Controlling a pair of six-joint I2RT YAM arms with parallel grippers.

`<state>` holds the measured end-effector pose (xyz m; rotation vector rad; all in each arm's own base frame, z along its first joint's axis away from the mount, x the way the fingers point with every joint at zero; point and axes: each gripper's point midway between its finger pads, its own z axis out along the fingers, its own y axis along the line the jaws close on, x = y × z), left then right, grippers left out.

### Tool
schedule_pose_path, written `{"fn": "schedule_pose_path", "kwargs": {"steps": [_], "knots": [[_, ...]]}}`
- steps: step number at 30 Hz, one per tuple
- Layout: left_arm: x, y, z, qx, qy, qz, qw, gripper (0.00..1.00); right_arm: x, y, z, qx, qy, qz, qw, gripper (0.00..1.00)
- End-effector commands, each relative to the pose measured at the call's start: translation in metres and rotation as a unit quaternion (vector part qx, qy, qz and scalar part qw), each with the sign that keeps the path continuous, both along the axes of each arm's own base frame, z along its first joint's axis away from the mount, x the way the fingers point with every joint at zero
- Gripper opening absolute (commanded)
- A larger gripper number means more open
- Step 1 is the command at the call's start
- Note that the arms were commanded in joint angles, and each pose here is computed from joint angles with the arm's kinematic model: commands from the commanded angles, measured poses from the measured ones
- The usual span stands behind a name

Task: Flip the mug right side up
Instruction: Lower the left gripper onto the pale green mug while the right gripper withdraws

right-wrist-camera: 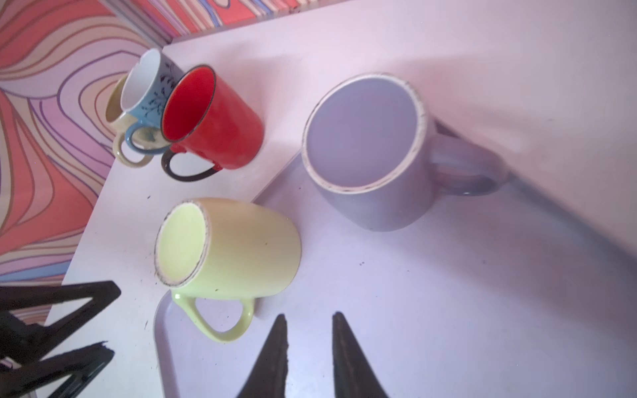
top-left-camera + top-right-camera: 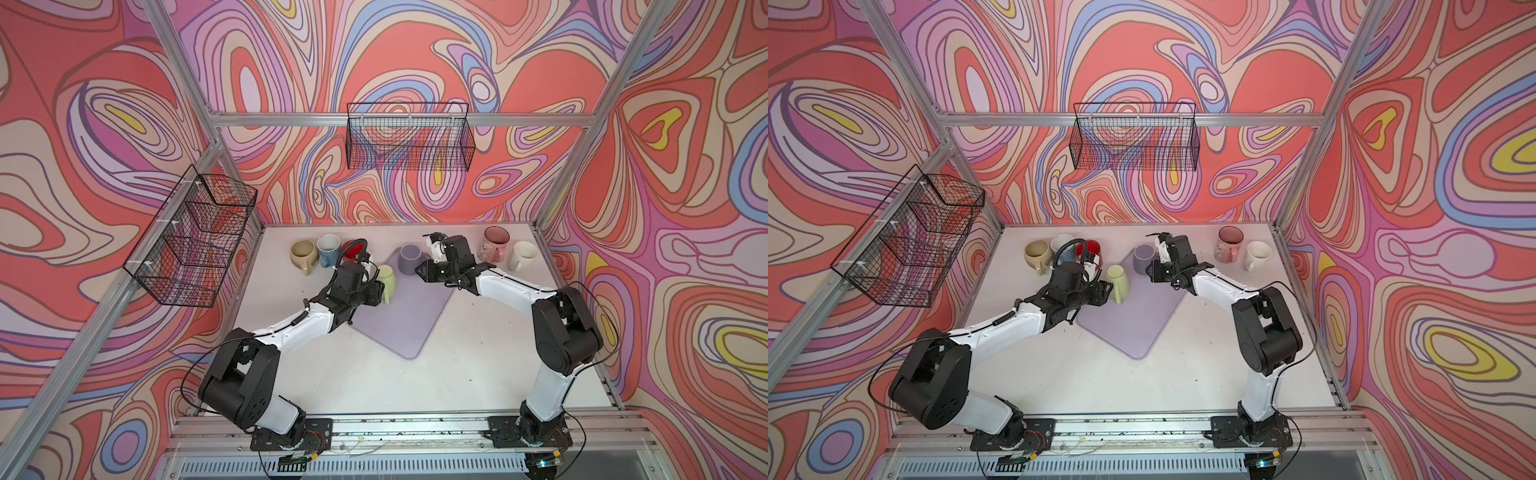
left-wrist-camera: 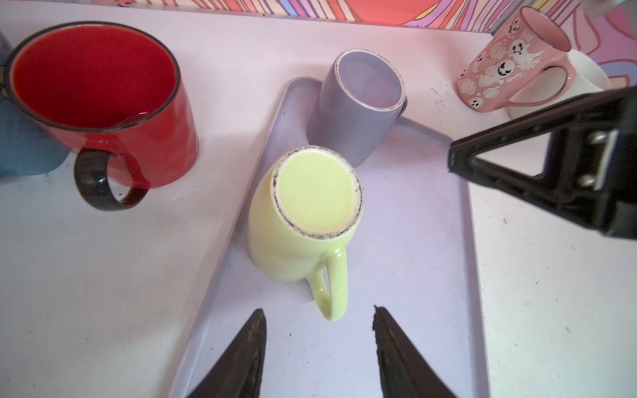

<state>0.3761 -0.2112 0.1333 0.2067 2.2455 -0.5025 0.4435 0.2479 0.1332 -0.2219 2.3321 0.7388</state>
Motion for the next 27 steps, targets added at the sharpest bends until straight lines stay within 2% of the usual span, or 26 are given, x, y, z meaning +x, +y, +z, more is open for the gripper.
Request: {"fn": "schedule_pose_path", "kwargs": {"steps": [1,6,8,13,27], "knots": [[-0.003,-0.005,-0.007,0.024,0.024,0.018,0.999,0.54,-0.004,-0.014,0.003,-0.018,-0.007,-0.007,1.0,0.27],[-0.001,-0.016,-0.027,0.035,0.049,0.045,0.997,0.56,-0.004,-0.036,0.019,-0.02,-0.025,-0.028,0.999,0.28],[0.0,-0.024,-0.036,0.034,0.057,0.037,0.997,0.57,-0.005,-0.044,0.022,-0.021,-0.028,-0.036,0.999,0.29],[0.008,-0.025,-0.059,0.069,0.072,0.052,0.994,0.59,-0.009,-0.062,0.029,-0.023,-0.037,-0.051,0.998,0.31],[0.029,-0.029,-0.09,0.114,0.082,0.066,0.988,0.59,-0.014,-0.077,0.025,-0.022,-0.038,-0.064,0.997,0.3]]}}
